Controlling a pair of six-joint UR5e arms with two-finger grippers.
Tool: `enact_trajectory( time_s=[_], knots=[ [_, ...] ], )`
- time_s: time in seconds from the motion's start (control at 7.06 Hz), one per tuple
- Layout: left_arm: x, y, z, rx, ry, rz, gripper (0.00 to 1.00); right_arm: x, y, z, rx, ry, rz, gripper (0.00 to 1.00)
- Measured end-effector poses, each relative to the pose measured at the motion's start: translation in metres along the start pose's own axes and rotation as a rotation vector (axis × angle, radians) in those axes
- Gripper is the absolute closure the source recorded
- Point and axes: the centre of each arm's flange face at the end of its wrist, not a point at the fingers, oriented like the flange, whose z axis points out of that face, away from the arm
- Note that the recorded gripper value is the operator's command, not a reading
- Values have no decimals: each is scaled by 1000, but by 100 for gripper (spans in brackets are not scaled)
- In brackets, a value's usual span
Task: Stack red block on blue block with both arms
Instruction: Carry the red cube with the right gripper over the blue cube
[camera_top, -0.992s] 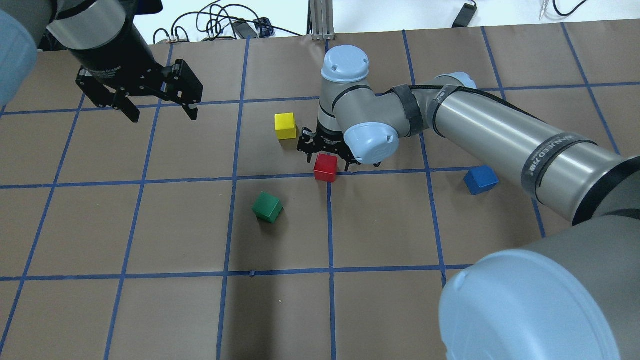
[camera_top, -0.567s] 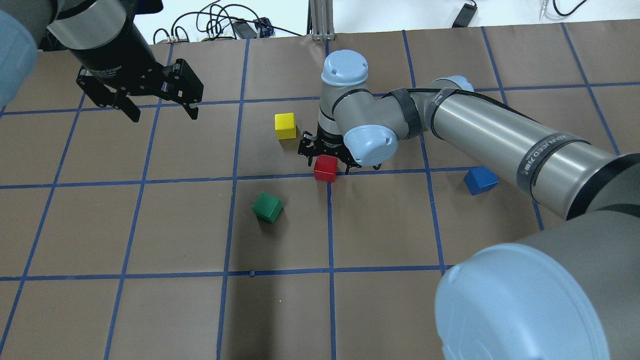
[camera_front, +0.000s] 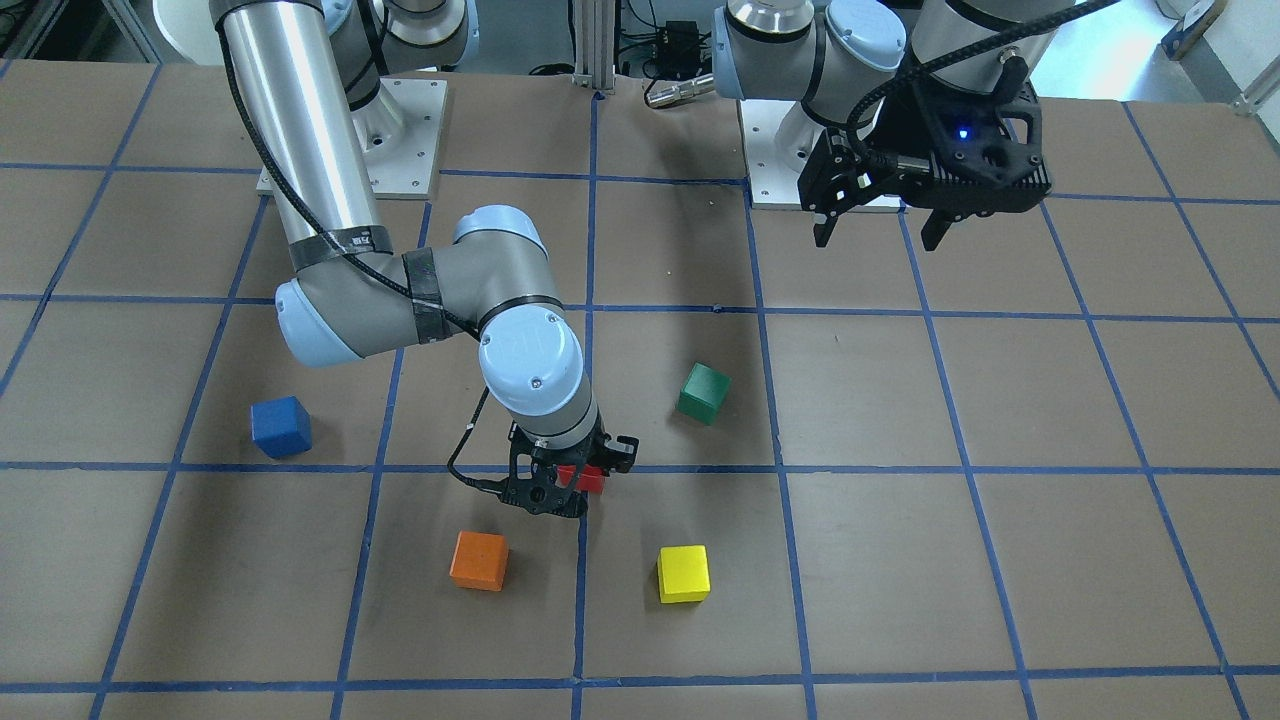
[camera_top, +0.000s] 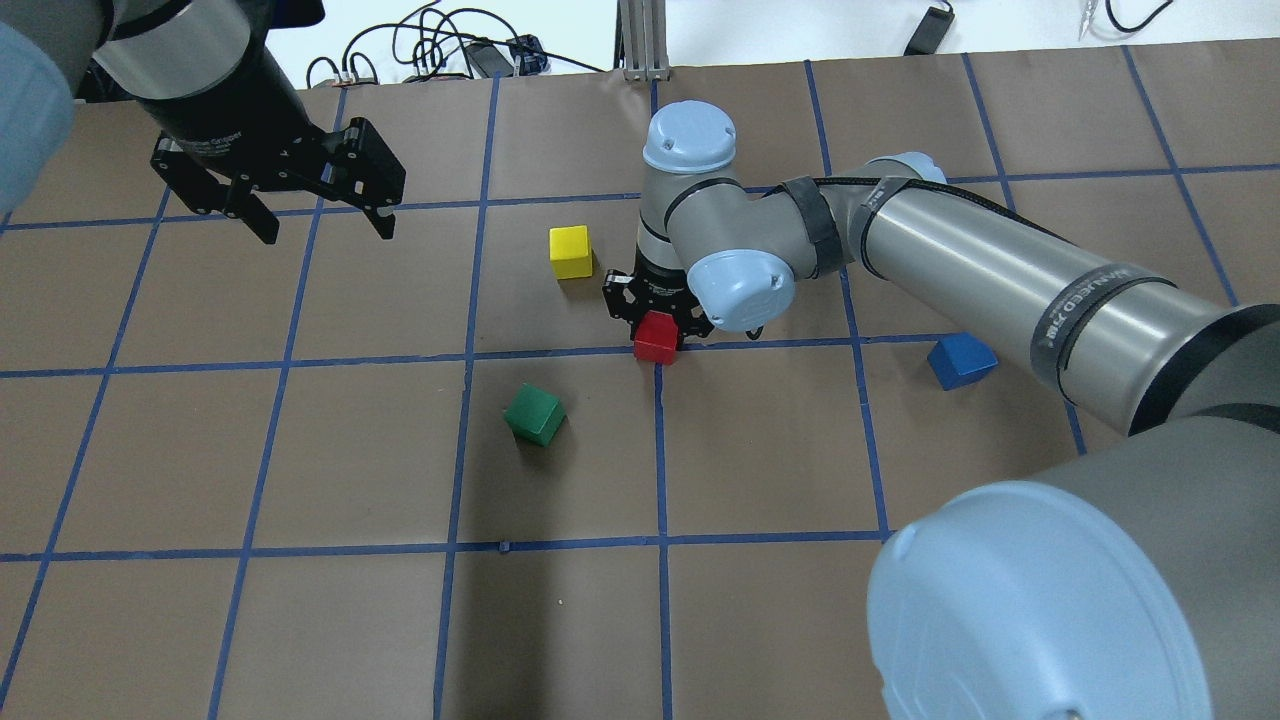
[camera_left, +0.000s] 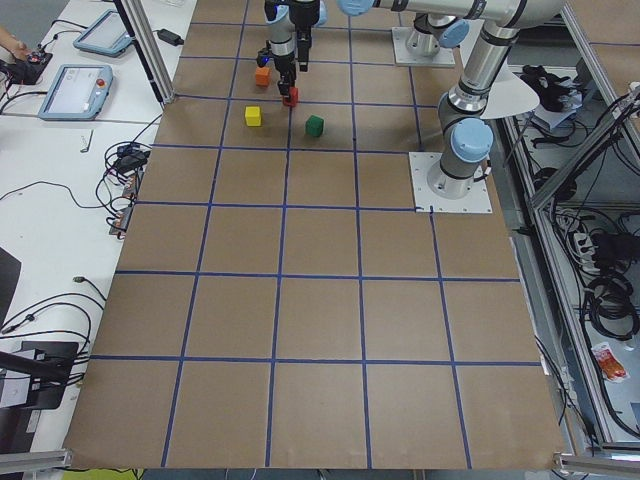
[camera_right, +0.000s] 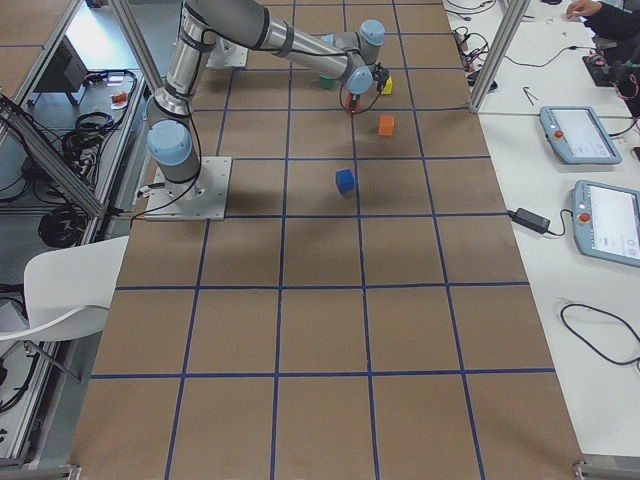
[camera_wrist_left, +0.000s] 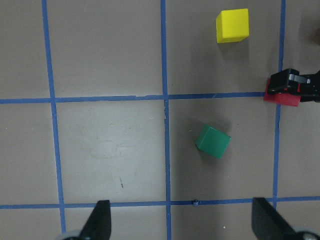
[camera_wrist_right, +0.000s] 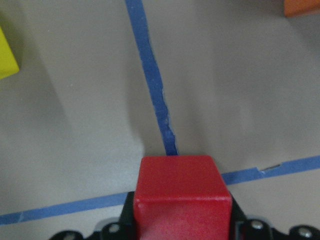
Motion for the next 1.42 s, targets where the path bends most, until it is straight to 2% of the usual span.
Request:
enact_trajectory(
  time_s=[0.42, 0.57, 0.99, 1.28, 1.42],
  knots=[
    [0, 0, 0, 3, 2, 1, 0, -2, -3, -16, 18, -10, 4, 100],
    [0, 0, -1, 4, 2, 1, 0, -3, -9, -40, 30, -13, 11, 100],
    [0, 0, -1, 5, 1, 1, 0, 39, -29, -132, -2, 10, 57, 100],
    [0, -1, -1, 5, 1, 1, 0, 105, -43, -181, -27, 17, 28, 100],
    [0, -1, 0, 4, 2, 1, 0, 140, -49, -192, -52, 19, -17, 100]
  ],
)
